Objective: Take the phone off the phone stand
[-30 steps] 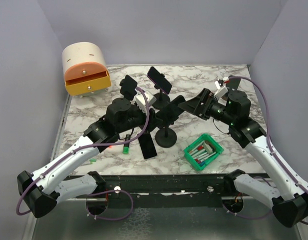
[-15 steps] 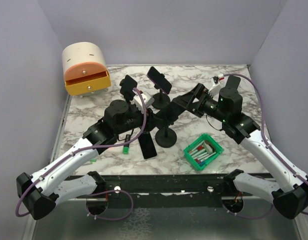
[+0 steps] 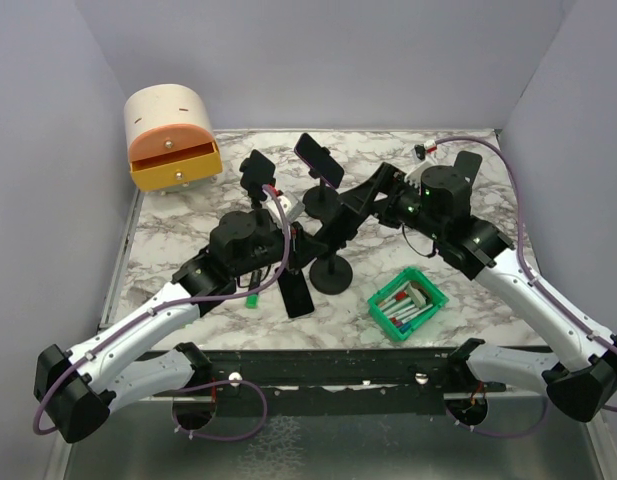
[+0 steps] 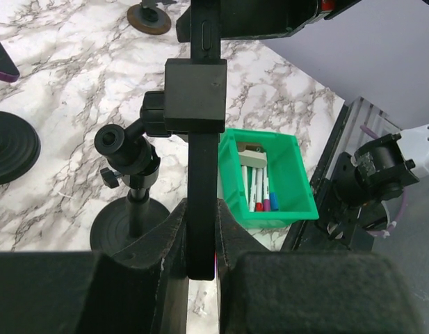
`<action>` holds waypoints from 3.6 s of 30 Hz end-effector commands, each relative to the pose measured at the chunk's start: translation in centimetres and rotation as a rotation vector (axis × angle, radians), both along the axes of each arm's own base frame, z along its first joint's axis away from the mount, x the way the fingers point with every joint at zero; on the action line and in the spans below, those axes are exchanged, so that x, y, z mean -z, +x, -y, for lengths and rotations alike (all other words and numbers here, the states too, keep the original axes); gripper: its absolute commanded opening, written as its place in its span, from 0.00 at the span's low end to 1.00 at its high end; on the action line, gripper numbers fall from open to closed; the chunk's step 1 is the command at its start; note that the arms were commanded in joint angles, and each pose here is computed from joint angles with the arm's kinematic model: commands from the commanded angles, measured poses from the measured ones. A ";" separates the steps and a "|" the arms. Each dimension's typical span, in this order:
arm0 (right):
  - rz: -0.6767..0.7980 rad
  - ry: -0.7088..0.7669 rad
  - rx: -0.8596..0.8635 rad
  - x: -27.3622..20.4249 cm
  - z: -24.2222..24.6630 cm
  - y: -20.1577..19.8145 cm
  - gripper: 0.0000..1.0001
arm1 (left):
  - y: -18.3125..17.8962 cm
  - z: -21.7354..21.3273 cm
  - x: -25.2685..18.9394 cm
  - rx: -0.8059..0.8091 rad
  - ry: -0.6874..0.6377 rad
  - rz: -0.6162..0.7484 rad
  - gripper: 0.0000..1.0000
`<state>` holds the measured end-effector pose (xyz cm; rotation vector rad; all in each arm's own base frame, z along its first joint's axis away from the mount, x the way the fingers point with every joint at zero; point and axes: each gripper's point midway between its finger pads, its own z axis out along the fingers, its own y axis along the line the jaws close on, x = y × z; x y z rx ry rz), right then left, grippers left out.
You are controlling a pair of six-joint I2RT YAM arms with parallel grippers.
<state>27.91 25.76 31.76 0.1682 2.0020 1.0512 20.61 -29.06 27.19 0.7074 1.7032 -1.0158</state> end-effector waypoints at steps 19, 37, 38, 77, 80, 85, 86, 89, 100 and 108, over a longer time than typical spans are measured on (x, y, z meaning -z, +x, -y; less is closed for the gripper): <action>0.154 -0.267 0.017 -1.4 -0.7 0.3 0.78 | -0.7 1.0 3.4 -0.006 -0.146 -0.126 0.10; 0.205 -0.384 -0.030 -2.1 -2.3 -0.6 0.81 | -0.3 2.1 6.3 -0.044 -0.139 -0.174 0.10; 0.206 -0.383 -0.033 -2.2 -2.4 -0.7 0.81 | -0.2 2.2 6.5 -0.045 -0.139 -0.178 0.10; 0.266 -0.379 -0.055 -5.0 -1.4 -2.9 1.00 | 0.6 1.6 6.5 -0.115 -0.179 -0.153 0.32; 0.267 -0.375 -0.054 -4.7 -1.1 -3.1 1.00 | 0.4 1.4 5.8 -0.110 -0.196 -0.146 0.36; 0.298 -0.328 -0.057 -4.7 -0.7 -3.8 1.00 | -0.1 1.0 4.1 -0.099 -0.236 -0.125 0.41; 0.306 -0.318 -0.058 -4.7 -0.6 -3.9 1.00 | -0.3 1.0 3.9 -0.094 -0.241 -0.122 0.42; 0.333 -0.281 -0.058 -4.9 -0.4 -4.3 1.00 | -0.5 0.8 3.1 -0.088 -0.258 -0.105 0.44; 0.371 -0.279 -0.060 -5.3 -0.6 -4.0 1.00 | 0.1 1.3 3.3 -0.090 -0.234 -0.097 0.25; 0.388 -0.351 -0.117 -5.2 -1.7 -3.6 1.00 | 0.5 0.9 4.0 -0.125 -0.236 -0.093 0.09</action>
